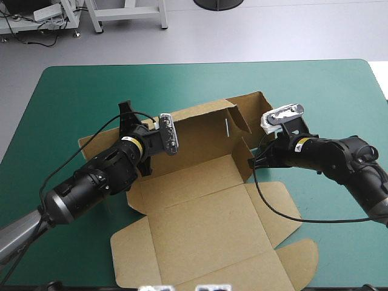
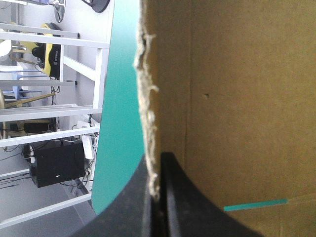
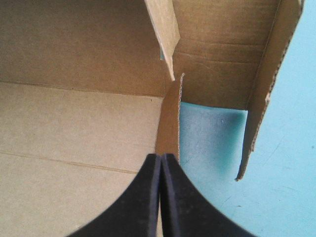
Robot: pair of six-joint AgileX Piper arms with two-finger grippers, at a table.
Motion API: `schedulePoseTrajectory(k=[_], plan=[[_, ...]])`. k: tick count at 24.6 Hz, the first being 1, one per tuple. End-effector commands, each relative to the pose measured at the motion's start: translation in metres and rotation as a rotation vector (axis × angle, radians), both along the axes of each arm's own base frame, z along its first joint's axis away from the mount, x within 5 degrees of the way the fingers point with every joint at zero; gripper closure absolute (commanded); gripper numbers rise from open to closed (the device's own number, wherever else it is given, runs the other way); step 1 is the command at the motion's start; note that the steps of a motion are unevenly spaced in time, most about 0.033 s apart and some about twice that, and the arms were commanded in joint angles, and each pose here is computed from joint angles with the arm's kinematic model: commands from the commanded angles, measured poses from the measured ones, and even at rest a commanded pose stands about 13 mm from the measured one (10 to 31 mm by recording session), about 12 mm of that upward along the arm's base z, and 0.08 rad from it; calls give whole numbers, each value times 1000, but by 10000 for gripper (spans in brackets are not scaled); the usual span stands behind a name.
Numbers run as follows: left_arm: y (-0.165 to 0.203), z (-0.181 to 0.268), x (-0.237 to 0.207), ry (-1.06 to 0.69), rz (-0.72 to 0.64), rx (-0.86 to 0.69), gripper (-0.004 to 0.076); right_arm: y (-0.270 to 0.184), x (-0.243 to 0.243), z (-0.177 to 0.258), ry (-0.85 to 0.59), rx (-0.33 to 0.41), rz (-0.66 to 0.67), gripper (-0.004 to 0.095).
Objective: Fold the box
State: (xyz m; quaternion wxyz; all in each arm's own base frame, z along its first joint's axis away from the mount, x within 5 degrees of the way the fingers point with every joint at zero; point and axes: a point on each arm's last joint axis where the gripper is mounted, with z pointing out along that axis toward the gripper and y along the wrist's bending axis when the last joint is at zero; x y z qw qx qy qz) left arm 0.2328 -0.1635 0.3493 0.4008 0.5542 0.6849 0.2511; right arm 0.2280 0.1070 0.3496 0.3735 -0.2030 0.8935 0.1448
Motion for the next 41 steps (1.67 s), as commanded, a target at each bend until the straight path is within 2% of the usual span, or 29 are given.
schedulePoseTrajectory(k=[1, 7, 13, 21, 24, 29, 32, 35, 37, 38, 41], plan=[[1, 21, -5, -80, -30, -50, 729, -1, 0, 18, -77, 31, -4, 914], [-7, 17, -15, -70, -68, -32, 729, -1, 1, 16, -66, 30, -5, 913], [-10, 10, -18, -87, -53, -36, 729, 2, 6, 5, 9, 19, -13, 912], [-10, -4, -19, -71, -59, -28, 729, 3, 17, 24, -48, 13, -25, 912], [-9, -4, -19, -71, -56, -27, 729, 13, 39, 47, -63, 17, -11, 913], [-9, -4, -19, -66, -49, -40, 729, 33, 95, 89, -103, -39, 13, 912], [-9, -4, -19, -66, -48, -39, 729, 45, 126, 111, -141, -33, 12, 913], [-9, -4, -19, -66, -48, -39, 729, 49, 144, 112, -132, -48, -13, 912], [-8, -5, -19, -63, -39, -34, 729, 52, 152, 95, -74, -79, -14, 912], [-8, -5, -19, -62, -36, -34, 729, 49, 154, 84, -26, -122, -19, 912], [-9, -4, -19, -64, -41, -40, 729, 45, 151, 76, 39, -136, -19, 912]])
